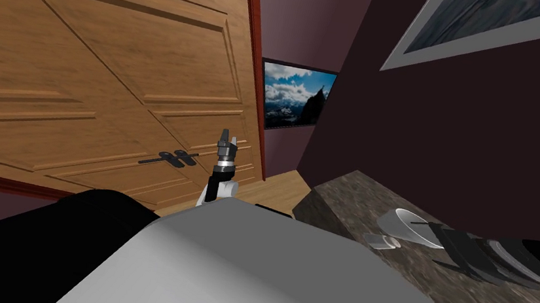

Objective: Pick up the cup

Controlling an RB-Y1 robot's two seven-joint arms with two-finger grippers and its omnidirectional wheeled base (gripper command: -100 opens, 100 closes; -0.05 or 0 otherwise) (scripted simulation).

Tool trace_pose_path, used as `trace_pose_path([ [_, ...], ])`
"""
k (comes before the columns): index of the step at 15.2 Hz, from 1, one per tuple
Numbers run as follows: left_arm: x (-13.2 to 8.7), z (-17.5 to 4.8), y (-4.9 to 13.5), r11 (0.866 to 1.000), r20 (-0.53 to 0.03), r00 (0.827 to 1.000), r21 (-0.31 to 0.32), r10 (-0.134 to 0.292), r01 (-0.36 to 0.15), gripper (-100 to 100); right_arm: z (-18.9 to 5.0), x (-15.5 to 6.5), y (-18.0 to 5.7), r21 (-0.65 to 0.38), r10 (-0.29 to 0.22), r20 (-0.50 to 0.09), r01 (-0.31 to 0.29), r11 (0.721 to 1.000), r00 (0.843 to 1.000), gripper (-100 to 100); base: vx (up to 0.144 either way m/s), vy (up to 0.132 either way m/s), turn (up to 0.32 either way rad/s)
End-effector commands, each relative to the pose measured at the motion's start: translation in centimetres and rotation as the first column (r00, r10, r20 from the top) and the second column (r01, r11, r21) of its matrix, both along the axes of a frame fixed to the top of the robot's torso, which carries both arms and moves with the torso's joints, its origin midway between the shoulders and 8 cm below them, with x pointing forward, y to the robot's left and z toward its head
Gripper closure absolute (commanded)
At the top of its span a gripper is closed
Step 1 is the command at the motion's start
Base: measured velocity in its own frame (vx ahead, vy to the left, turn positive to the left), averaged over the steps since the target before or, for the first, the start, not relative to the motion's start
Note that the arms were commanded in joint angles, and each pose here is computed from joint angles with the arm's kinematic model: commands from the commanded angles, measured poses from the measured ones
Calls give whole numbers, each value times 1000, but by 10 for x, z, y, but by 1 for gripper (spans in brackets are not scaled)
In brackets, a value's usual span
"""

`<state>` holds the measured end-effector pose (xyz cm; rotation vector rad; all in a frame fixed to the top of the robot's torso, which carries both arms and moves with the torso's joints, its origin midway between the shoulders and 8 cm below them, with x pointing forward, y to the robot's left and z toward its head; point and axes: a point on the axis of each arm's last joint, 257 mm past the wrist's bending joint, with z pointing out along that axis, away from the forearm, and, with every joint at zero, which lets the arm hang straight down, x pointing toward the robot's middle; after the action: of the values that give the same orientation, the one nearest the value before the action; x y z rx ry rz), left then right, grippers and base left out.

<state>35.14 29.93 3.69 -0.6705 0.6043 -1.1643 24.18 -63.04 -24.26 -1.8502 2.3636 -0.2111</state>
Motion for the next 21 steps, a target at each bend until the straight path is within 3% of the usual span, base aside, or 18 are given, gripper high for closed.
trace_pose_path([
  [1,0,0,0,1000,0,1000,0,0,0,0,0,0,0,0,0,0,0,1000,1000,-100,-15,12,9],
  [6,0,0,0,1000,0,1000,0,0,0,0,-24,-31,0,-1,-23,-6,23,1000,1000,-100,45,-17,75],
  [10,0,0,0,1000,0,1000,0,0,0,0,-26,-34,1,1,-27,-7,27,1000,1000,-100,33,-19,23],
  [11,0,0,0,1000,0,1000,0,0,0,0,-26,-34,1,0,-26,-6,26,1000,1000,100,6,-3,1],
  [15,0,0,0,1000,0,1000,0,0,0,0,-26,-35,1,1,-28,-8,28,1000,1000,100,0,0,-4],
  [16,0,0,0,1000,0,1000,0,0,0,0,-16,-21,-1,-1,-14,-6,14,1000,1000,100,-38,15,-60],
  [20,0,0,0,1000,0,1000,0,0,0,0,-3,-4,-1,-3,1,-4,-1,1000,1000,100,-59,26,-78],
  [21,0,0,0,1000,0,1000,0,0,0,0,-7,-10,0,-5,-4,-3,4,1000,1000,100,-32,18,-21],
])
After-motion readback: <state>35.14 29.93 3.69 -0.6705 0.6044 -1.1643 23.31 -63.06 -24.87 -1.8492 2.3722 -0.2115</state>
